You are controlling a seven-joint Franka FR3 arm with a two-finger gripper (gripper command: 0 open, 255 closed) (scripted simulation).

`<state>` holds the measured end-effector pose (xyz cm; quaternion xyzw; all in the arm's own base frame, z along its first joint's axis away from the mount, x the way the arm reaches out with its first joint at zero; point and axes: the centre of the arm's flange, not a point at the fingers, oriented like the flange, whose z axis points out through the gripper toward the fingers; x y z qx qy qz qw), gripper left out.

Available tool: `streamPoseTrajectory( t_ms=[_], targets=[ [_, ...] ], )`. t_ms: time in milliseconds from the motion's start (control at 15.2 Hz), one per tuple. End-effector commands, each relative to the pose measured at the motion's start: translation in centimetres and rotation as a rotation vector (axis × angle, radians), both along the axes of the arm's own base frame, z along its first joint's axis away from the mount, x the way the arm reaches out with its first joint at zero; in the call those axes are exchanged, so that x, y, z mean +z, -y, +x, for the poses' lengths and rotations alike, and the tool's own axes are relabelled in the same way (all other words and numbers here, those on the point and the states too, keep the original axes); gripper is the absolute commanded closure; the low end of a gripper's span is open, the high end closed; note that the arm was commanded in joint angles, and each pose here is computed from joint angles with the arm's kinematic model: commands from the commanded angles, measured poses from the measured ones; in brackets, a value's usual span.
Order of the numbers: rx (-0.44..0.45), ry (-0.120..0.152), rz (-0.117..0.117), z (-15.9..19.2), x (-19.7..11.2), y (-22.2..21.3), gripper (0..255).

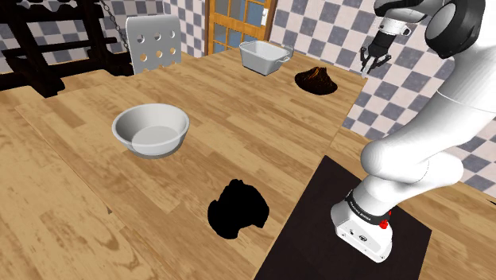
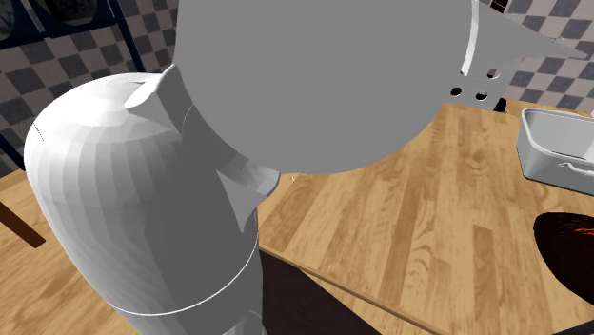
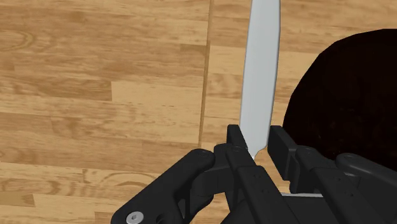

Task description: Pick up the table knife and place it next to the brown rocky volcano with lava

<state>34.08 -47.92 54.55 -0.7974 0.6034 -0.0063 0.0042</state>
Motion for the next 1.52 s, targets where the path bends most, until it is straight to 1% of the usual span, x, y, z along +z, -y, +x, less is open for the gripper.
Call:
streamPoseTrajectory(
  t_ms=[0,1452],
  targets=[
    [0.000,0.000,0.000,-0.1,-1.0,0.0,255],
    [0.000,0.000,0.000,-0.1,-12.6,0.0,255]
  ],
)
